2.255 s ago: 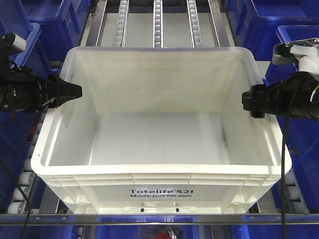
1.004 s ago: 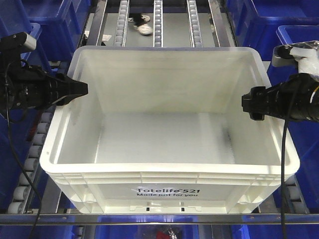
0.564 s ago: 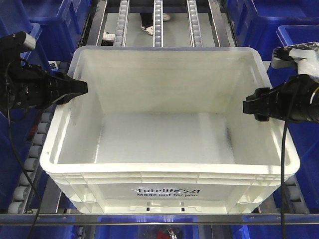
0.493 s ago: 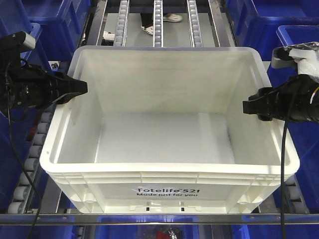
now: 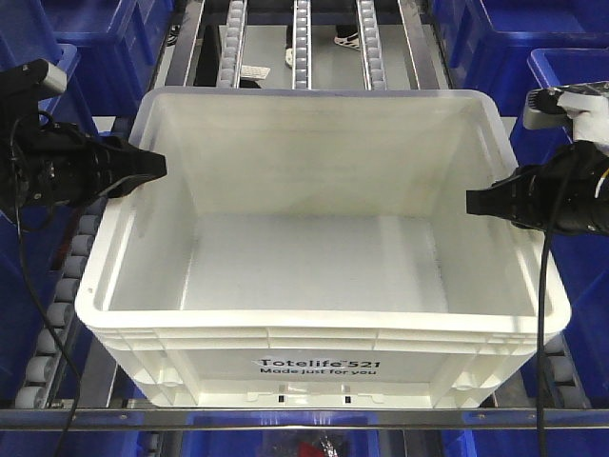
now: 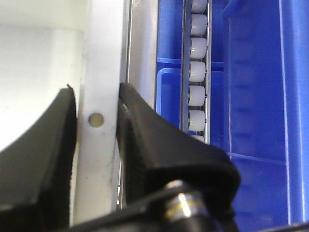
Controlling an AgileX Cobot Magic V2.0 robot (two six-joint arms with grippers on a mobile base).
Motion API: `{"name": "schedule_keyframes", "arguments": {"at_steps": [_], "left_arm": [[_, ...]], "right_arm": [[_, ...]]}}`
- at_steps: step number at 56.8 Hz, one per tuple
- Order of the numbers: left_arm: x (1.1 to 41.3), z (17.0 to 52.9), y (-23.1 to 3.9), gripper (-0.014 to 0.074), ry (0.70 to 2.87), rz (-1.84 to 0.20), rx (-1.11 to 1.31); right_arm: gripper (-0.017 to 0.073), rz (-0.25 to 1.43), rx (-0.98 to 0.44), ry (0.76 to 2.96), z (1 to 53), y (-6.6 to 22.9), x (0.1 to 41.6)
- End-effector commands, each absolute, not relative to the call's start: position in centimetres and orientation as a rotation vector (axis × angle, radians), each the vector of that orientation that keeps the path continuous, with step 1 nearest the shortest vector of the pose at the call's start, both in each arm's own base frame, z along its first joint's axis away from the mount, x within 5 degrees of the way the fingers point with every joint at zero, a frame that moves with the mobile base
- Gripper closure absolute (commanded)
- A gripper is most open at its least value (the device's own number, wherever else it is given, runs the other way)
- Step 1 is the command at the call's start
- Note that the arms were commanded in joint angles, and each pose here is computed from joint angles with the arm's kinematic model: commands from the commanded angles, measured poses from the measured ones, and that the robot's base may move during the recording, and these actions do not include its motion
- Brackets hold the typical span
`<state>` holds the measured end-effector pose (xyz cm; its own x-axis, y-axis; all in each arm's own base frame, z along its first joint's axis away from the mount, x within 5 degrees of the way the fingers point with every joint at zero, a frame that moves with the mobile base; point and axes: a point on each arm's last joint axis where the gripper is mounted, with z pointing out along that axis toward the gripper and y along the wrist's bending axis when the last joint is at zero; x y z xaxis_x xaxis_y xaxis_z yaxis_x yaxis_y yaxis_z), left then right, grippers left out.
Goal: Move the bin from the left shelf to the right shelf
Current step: 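Close both grippers on the tote's side rims, then pull the gripped tote off the rollers toward the robot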
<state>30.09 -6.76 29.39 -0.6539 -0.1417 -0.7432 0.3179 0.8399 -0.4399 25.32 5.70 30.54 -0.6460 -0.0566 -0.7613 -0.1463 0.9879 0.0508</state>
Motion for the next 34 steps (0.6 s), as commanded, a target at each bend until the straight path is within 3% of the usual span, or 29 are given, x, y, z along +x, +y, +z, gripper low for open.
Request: {"name": "schedule_keyframes", "arguments": {"at_steps": [1,34], "left_arm": [[29.45,30.81,-7.95,0.0601,2.149,-0.813,0.182],[29.36,31.34,-8.32,0.0597,2.104,-0.889,0.175]], "right_arm": [[0.0567,0.126,-0.171,2.150,32.65,5.67,25.58],[0.0567,0.130,-0.172,2.123,32.91,5.70,25.64]]}}
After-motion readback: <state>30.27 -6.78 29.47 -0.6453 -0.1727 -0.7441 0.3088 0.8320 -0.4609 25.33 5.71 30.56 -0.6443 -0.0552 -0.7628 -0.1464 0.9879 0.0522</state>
